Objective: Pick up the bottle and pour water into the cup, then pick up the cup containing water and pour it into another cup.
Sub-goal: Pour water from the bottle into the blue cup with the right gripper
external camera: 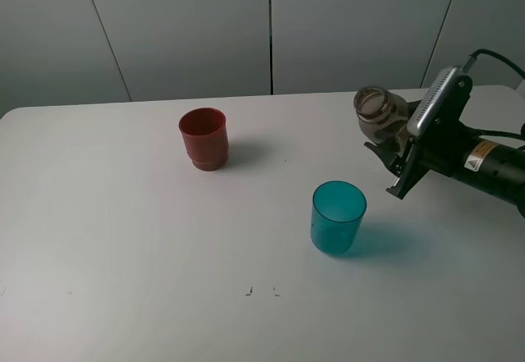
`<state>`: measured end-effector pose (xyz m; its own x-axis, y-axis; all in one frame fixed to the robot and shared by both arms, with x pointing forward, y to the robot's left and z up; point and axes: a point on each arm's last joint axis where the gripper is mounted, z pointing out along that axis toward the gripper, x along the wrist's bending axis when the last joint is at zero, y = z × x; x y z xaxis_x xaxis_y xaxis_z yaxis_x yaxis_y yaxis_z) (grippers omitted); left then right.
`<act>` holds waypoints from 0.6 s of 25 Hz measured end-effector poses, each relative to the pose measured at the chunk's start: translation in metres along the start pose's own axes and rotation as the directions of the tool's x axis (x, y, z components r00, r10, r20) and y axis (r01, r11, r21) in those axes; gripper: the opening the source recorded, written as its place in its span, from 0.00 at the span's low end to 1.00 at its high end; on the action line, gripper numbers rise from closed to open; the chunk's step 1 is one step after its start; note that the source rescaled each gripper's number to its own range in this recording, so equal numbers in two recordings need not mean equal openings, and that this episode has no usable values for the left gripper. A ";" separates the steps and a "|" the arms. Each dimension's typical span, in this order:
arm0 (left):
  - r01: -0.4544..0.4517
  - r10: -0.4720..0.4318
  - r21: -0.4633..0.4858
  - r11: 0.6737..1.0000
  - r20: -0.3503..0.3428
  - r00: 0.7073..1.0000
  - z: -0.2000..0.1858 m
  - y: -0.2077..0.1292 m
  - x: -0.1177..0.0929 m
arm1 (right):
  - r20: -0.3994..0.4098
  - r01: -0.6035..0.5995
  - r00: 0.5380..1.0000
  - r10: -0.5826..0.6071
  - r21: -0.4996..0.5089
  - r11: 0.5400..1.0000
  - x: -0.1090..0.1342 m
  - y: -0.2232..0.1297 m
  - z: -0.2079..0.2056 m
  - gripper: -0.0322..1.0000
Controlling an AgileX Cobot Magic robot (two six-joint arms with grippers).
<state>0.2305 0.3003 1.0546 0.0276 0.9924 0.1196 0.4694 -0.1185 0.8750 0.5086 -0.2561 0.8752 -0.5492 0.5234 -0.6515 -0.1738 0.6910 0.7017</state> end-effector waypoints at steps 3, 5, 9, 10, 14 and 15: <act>0.000 0.000 0.000 1.000 0.000 1.000 0.000 0.000 0.000 | 0.000 0.083 0.997 -0.083 0.000 0.997 0.000 0.000 0.000 0.07; 0.000 0.000 0.000 1.000 0.000 1.000 0.000 0.000 0.000 | -0.001 0.112 0.994 -0.112 -0.001 0.994 0.000 0.000 0.000 0.07; 0.000 0.000 0.000 1.000 0.000 1.000 0.000 0.000 0.000 | -0.005 0.130 0.991 -0.130 -0.006 0.991 0.001 0.000 0.000 0.07; 0.000 0.000 0.000 1.000 0.000 1.000 0.000 0.000 0.000 | -0.011 0.136 0.991 -0.136 -0.007 0.991 0.002 0.001 -0.001 0.07; 0.000 0.000 0.000 1.000 0.000 1.000 0.000 0.000 0.000 | -0.043 0.184 0.982 -0.185 -0.024 0.983 0.008 0.002 -0.004 0.07; 0.000 0.000 0.000 1.000 0.000 1.000 0.000 0.000 0.000 | -0.046 0.193 0.980 -0.194 -0.029 0.981 0.008 0.002 -0.004 0.07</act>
<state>0.2305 0.3003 1.0546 0.0276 0.9924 0.1196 0.4694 -0.1185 0.8750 0.5005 -0.2525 0.8723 -0.5423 0.3561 -0.7610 -0.2996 0.7643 0.5711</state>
